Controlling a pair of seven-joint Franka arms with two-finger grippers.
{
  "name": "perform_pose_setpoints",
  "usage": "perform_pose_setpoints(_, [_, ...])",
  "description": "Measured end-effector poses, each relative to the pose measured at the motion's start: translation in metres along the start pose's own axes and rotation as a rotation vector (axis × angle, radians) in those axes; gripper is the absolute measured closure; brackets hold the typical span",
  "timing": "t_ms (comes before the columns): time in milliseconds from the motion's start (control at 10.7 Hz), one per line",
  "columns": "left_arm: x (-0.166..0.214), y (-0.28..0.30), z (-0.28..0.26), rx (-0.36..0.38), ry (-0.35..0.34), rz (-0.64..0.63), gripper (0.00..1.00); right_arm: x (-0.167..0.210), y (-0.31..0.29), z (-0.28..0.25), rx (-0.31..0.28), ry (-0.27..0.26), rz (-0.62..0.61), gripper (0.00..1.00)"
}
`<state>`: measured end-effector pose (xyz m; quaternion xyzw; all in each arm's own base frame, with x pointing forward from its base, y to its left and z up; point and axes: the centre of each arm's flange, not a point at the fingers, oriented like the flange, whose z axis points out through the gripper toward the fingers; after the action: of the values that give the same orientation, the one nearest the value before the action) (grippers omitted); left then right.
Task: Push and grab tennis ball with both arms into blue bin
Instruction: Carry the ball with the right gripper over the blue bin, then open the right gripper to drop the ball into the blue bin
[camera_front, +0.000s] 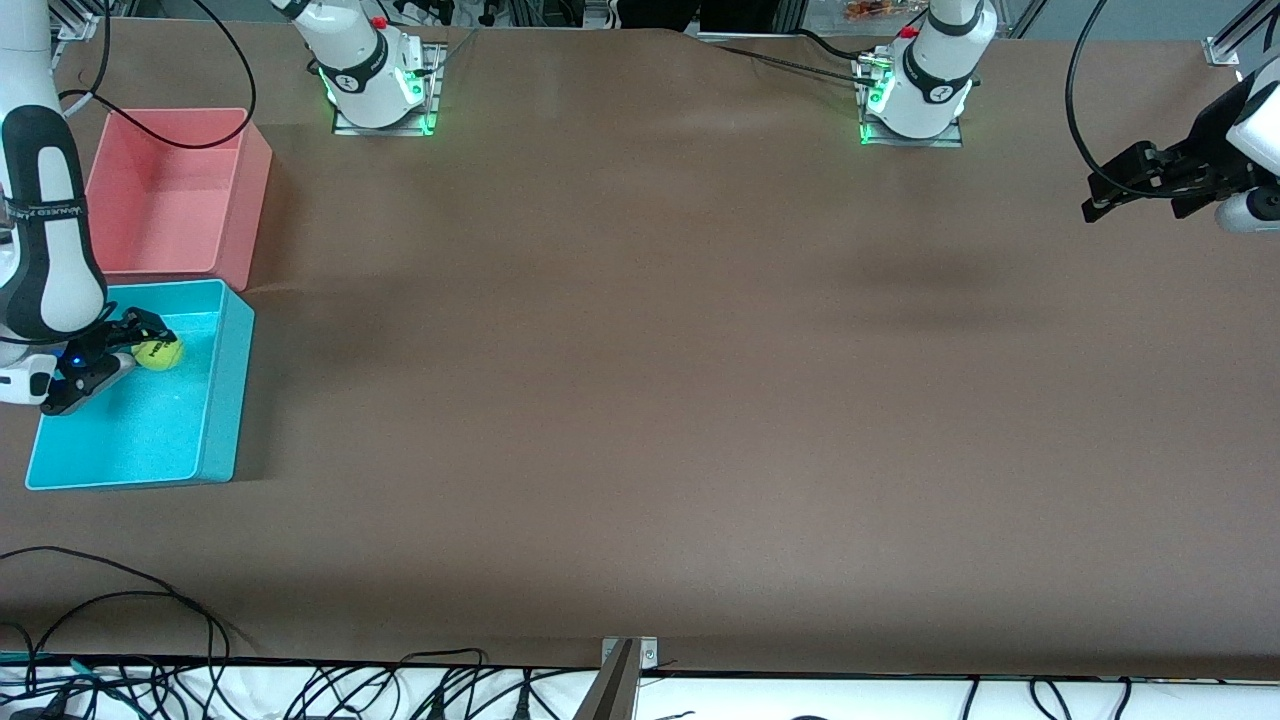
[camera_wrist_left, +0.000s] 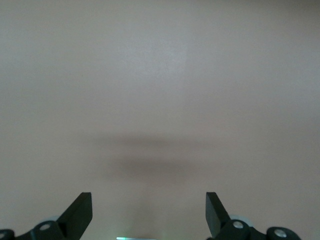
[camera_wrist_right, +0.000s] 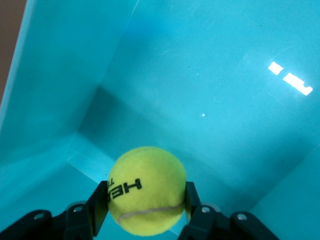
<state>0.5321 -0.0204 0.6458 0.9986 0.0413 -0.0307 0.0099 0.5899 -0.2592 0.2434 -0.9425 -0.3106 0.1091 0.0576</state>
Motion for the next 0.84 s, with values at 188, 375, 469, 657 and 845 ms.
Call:
perform_pose_setpoints(188, [0.0,0.0,0.0,0.0,0.0,0.0,0.0,0.0,0.0,0.0,-0.001,0.0,-0.016,0.2])
perform_pose_setpoints(375, [0.0,0.0,0.0,0.0,0.0,0.0,0.0,-0.001,0.001,-0.002,-0.003,0.001,-0.03,0.0])
perform_pose_setpoints(469, [0.0,0.0,0.0,0.0,0.0,0.0,0.0,0.001,0.003,-0.007,-0.014,0.007,-0.032,0.0])
perform_pose_setpoints(657, [0.0,0.0,0.0,0.0,0.0,-0.001,0.0,0.005,0.006,-0.019,-0.034,0.018,-0.035,0.0])
perform_pose_setpoints(845, [0.0,0.0,0.0,0.0,0.0,-0.001,0.0,0.008,0.006,-0.028,-0.026,0.016,-0.039,0.0])
